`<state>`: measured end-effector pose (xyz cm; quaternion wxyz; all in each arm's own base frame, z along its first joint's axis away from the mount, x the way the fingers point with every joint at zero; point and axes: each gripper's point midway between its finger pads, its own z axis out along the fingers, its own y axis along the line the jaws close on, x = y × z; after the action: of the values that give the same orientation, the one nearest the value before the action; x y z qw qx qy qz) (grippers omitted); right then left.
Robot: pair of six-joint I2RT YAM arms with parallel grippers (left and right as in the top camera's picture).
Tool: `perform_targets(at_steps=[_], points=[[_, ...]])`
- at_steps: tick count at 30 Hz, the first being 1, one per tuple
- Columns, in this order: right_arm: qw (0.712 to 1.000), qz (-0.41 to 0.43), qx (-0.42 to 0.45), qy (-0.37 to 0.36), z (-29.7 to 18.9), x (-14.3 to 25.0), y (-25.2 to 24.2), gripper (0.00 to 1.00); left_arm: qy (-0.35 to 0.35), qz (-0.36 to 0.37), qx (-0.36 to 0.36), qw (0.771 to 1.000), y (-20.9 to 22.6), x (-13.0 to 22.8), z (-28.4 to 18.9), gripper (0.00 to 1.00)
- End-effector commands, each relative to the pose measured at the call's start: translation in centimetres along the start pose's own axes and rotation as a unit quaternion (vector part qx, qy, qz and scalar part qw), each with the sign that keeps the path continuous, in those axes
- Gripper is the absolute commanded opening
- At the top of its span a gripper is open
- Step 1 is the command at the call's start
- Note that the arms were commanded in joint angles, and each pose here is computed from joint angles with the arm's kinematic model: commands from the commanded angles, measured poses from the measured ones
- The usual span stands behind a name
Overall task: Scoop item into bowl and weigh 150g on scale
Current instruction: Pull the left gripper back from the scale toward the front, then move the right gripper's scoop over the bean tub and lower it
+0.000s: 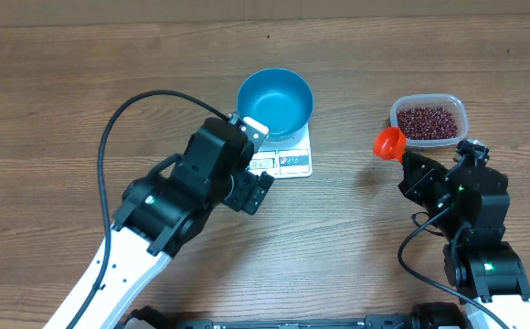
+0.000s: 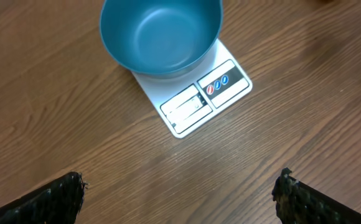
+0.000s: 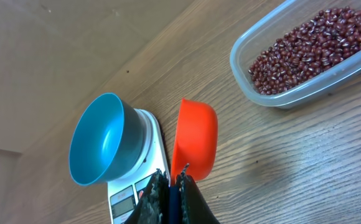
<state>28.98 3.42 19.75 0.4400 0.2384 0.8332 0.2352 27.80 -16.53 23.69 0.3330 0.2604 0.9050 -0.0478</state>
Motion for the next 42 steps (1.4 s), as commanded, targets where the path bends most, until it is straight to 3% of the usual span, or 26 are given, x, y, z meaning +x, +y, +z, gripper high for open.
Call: perform_targets(at_steps=[1,42], points=[[1.0,-0.004,-0.014,-0.016,-0.63,-1.33,1.21,0.04,-0.021,0.003,0.01,1.0,-0.13,-0.37,-1.23,0.99],[0.999,-0.026,-0.024,-0.002,-0.7,-0.83,1.56,0.04,-0.02,0.004,0.01,1.0,-0.15,-0.41,-0.97,1.0]])
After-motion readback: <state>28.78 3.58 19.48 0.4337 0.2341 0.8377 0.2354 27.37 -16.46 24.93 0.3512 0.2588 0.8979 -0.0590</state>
